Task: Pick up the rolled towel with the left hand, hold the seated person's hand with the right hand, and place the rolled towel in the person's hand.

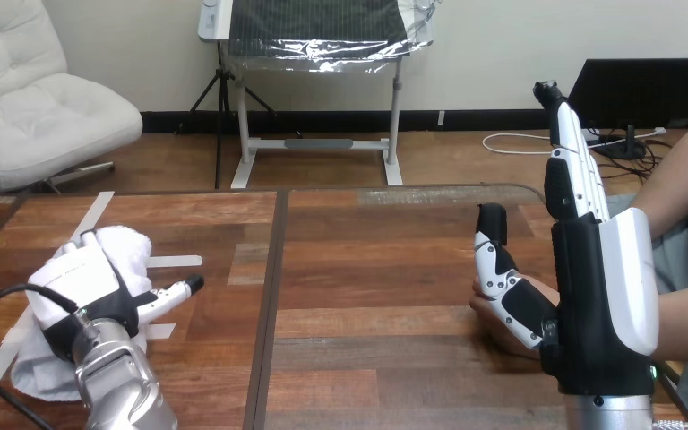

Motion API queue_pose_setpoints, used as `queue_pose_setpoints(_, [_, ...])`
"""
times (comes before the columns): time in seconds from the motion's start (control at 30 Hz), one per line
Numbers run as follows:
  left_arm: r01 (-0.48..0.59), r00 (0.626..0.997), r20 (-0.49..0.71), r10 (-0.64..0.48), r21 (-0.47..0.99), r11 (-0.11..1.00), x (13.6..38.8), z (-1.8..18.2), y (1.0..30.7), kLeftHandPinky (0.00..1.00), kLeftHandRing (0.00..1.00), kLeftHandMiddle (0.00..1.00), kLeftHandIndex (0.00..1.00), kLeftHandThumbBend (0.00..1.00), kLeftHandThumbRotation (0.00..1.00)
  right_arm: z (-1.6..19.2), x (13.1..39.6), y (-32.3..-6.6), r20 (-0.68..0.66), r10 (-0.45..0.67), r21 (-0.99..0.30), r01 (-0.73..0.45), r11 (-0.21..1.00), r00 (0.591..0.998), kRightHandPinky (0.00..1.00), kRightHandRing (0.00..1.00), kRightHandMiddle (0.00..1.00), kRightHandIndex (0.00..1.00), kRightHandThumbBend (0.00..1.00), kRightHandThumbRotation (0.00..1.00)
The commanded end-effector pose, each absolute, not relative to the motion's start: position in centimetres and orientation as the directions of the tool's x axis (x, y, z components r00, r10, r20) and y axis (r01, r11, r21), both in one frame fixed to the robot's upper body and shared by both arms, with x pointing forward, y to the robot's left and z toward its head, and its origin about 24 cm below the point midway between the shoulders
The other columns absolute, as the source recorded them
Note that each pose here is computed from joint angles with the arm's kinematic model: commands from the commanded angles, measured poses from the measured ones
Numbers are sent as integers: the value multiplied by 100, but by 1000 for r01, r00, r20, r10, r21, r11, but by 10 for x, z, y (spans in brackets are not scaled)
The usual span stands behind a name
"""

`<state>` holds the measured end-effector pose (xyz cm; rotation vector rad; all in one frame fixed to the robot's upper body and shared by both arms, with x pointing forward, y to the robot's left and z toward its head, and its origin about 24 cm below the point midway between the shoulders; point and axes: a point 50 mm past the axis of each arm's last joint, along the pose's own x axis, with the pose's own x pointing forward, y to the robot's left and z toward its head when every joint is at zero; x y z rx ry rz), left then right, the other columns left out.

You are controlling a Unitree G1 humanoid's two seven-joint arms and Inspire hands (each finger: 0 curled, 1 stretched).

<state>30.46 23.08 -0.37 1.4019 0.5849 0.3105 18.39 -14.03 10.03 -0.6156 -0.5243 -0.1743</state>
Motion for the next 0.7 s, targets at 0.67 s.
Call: queue_pose_setpoints(0.67, [263,744,-273,610,959,109,303,-12,250,92,94,97,97,91,71,122,186,-140,601,15,-491,354,796,799,100,100,100,95,7,0])
